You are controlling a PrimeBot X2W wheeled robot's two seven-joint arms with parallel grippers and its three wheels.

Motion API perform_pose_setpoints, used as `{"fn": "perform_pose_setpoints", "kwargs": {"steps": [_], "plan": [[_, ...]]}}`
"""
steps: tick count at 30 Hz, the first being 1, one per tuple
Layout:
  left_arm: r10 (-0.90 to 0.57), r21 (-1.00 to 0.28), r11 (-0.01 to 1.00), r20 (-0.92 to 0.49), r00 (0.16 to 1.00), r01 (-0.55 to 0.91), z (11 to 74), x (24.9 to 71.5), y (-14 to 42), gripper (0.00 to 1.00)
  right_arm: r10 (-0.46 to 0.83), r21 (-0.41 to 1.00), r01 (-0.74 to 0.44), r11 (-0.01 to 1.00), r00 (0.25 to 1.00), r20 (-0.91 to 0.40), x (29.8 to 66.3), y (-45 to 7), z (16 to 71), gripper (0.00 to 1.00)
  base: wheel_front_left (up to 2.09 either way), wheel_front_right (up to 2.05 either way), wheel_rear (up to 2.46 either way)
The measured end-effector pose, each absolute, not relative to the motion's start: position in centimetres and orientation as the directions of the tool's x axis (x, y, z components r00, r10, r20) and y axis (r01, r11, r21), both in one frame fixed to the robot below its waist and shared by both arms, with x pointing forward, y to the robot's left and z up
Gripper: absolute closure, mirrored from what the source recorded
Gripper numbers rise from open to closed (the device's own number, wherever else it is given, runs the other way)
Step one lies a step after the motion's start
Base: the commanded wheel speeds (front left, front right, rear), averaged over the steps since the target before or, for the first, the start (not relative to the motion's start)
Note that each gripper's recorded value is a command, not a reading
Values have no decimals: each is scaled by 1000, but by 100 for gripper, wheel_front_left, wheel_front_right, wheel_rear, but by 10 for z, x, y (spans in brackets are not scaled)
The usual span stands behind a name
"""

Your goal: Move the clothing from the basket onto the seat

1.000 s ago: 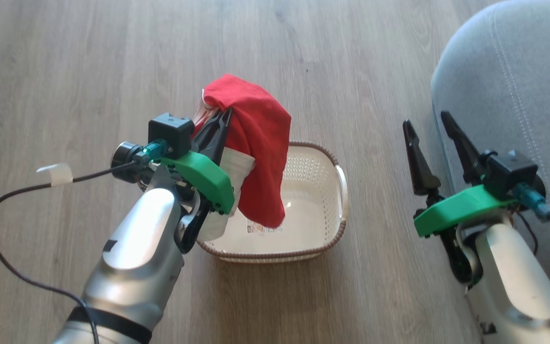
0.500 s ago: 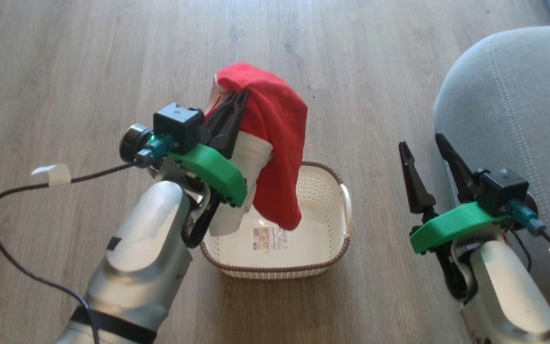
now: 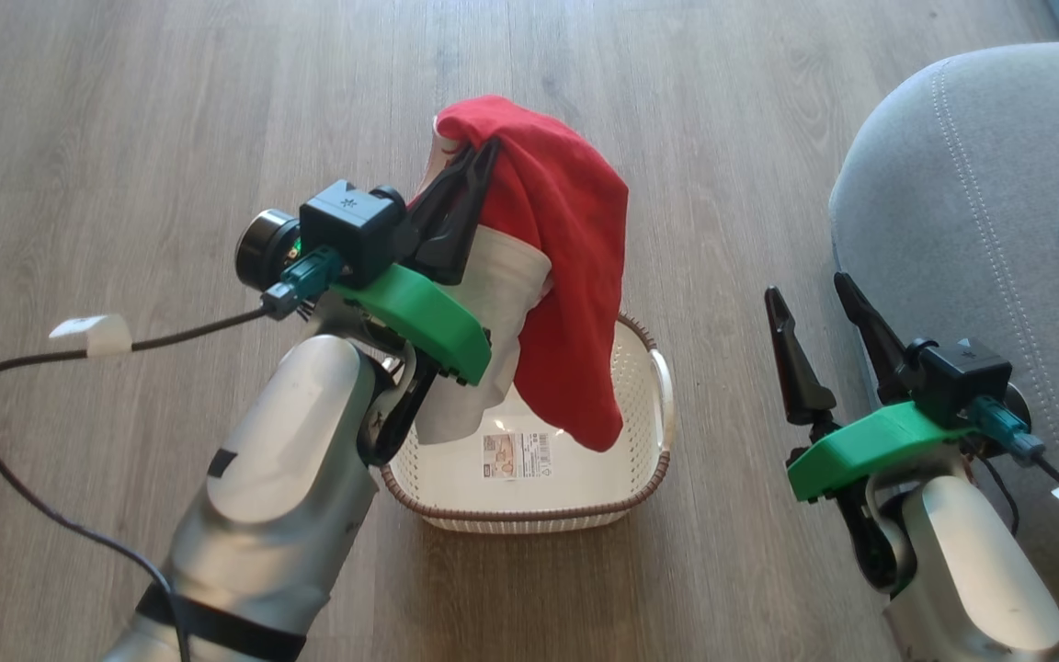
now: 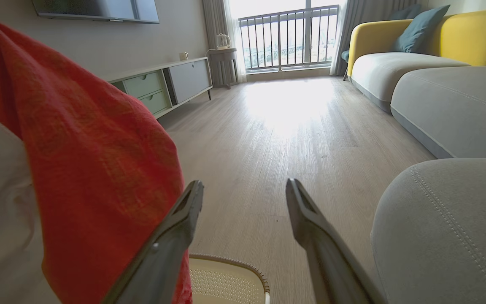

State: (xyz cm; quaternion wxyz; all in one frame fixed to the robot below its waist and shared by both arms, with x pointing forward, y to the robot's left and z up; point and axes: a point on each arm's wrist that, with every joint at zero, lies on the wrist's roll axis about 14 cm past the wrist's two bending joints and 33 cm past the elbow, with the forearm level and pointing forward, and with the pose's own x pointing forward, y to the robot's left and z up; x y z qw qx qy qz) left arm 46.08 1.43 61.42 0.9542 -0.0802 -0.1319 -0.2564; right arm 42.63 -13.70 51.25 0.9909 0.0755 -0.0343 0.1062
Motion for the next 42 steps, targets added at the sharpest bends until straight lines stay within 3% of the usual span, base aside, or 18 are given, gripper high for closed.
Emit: {"fn": "perform_pose_setpoints", "kwargs": {"steps": [9, 20, 28, 36, 37, 39, 41, 42], "plan": [[-473, -80, 852, 305, 826, 518, 619, 459, 12, 100, 258, 133, -267, 954, 962, 86, 424, -120, 514, 0, 0, 0, 0], [-484, -84, 846, 294, 824, 527, 613, 460, 8, 100, 477, 68, -491, 868, 865, 153, 435, -50, 546, 0, 0, 0, 0], [-496, -76, 841, 287, 820, 535, 610, 458, 6, 100, 609, -5, -612, 791, 787, 98, 438, -6, 541, 0, 0, 0, 0], [-504, -66, 839, 283, 816, 541, 609, 454, 6, 100, 624, -46, -623, 781, 781, 17, 451, 4, 526, 0, 0, 0, 0], [-507, -64, 837, 282, 815, 543, 609, 454, 5, 100, 624, -48, -623, 781, 781, 8, 452, 5, 524, 15, 0, 0, 0], [-509, -63, 836, 280, 814, 545, 608, 453, 5, 100, 625, -54, -624, 779, 781, -2, 455, 6, 523, 61, 0, 0, 0], [-508, -71, 835, 280, 814, 545, 608, 453, 5, 100, 623, -54, -623, 781, 782, -3, 460, 7, 524, 100, 0, 0, 0], [-509, -71, 835, 280, 814, 546, 608, 453, 5, 100, 622, -54, -621, 782, 783, 0, 462, 7, 526, 100, 0, 0, 0]]}}
